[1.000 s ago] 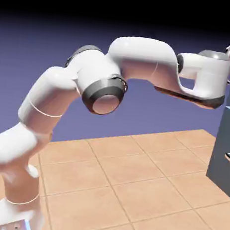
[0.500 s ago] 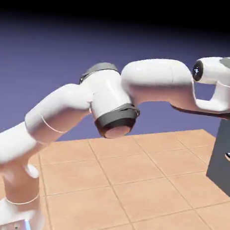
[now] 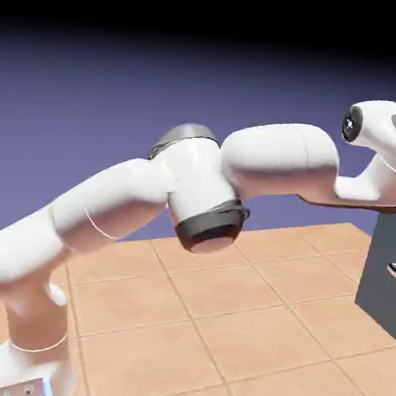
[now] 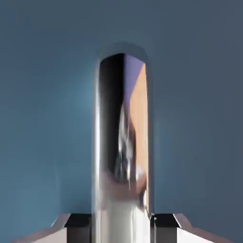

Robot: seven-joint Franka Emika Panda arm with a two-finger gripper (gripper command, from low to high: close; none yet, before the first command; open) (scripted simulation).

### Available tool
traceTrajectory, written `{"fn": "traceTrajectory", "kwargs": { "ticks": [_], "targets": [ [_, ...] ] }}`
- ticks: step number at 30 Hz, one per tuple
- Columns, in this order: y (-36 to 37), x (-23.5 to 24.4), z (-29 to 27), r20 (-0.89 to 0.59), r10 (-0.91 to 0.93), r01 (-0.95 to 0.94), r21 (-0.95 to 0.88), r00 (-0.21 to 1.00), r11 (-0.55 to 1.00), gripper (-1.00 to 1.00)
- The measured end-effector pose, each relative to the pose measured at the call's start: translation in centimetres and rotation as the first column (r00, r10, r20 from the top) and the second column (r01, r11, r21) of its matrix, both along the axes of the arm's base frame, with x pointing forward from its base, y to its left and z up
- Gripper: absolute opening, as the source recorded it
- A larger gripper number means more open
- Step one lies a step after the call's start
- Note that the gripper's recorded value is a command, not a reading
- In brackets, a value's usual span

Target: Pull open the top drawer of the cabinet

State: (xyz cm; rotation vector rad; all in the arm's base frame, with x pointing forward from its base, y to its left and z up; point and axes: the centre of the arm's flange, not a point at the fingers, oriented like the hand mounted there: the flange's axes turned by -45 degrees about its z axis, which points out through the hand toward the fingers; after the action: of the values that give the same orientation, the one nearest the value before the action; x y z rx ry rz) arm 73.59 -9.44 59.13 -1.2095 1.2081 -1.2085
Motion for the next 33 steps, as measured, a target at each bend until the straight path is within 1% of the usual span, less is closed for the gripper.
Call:
{"fn": "traceTrajectory", "kwargs": {
  "ticks": [5,10,33],
  "targets": [
    [0.0,-2.3,0.0,0.0,0.0,0.0,0.0,1.0,1.0,-1.0],
    [0.0,-5.6,0.0,0.0,0.0,0.0,0.0,1.0,1.0,-1.0],
    [0.0,-22.6,0.0,0.0,0.0,0.0,0.0,1.0,1.0,-1.0]
  ]
}}
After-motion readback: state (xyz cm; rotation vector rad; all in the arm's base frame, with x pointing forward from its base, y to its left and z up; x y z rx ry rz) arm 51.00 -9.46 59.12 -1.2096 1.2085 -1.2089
